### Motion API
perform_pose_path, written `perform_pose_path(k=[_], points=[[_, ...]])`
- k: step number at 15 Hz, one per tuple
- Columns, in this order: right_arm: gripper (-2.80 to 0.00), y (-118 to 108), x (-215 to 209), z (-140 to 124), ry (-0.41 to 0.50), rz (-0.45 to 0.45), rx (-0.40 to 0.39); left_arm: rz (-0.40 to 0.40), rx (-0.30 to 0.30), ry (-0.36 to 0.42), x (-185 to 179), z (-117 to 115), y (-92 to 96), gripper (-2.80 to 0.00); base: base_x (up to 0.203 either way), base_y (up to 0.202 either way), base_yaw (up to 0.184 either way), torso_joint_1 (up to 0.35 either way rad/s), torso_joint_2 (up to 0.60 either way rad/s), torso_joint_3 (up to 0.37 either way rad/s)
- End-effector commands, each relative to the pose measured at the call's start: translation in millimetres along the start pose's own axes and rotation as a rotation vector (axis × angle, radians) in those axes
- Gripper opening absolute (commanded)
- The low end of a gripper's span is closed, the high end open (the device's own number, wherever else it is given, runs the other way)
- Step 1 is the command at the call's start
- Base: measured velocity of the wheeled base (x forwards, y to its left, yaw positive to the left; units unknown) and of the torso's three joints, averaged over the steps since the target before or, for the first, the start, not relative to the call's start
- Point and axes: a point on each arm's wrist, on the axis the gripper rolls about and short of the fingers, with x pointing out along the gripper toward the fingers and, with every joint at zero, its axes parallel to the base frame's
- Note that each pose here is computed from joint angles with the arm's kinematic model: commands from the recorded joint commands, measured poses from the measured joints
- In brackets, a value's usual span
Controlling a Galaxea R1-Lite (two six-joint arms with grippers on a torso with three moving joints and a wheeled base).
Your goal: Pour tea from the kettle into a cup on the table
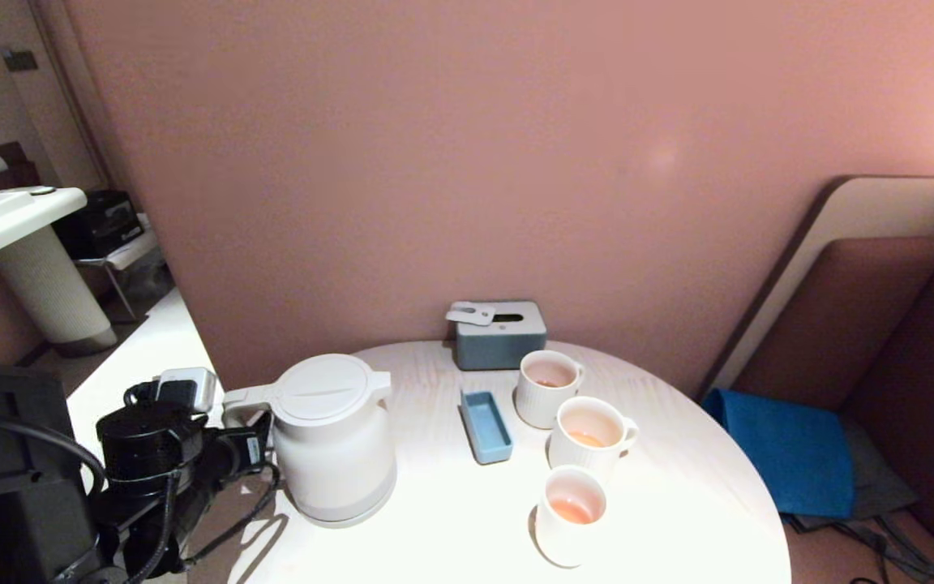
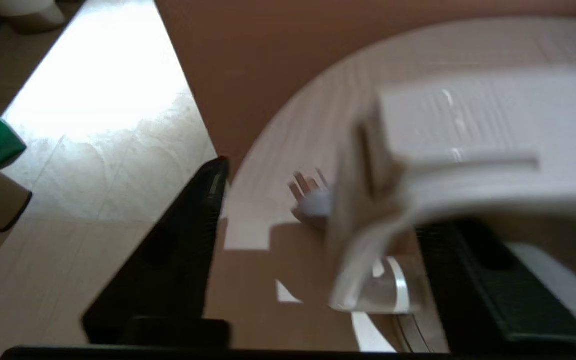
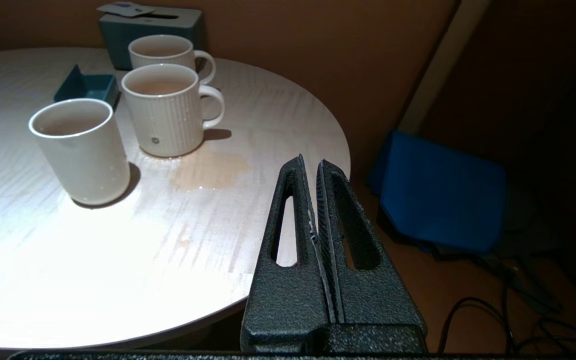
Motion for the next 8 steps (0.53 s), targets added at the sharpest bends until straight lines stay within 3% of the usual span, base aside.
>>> perform_pose_path(k=[1, 3, 8], points=[[-2.8, 0.0, 0.1, 0.0, 0.001, -0.001, -0.001, 0.024, -0.03, -0.07, -8.0, 13.0, 10.7, 0.0, 0.0, 0.0, 0.0, 0.0, 0.0, 0.0], [-2.8, 0.0, 0.1, 0.0, 0.001, 0.001, -0.001, -0.008, -0.022, -0.039, -21.8, 9.4, 17.2, 0.0, 0.0, 0.0, 0.0, 0.0, 0.0, 0.0], [-2.8, 0.0, 0.1, 0.0, 0.001, 0.001, -0.001, -0.065, -0.038, -0.054, -56.1, 16.1, 33.9, 0.0, 0.0, 0.0, 0.0, 0.0, 0.0, 0.0]])
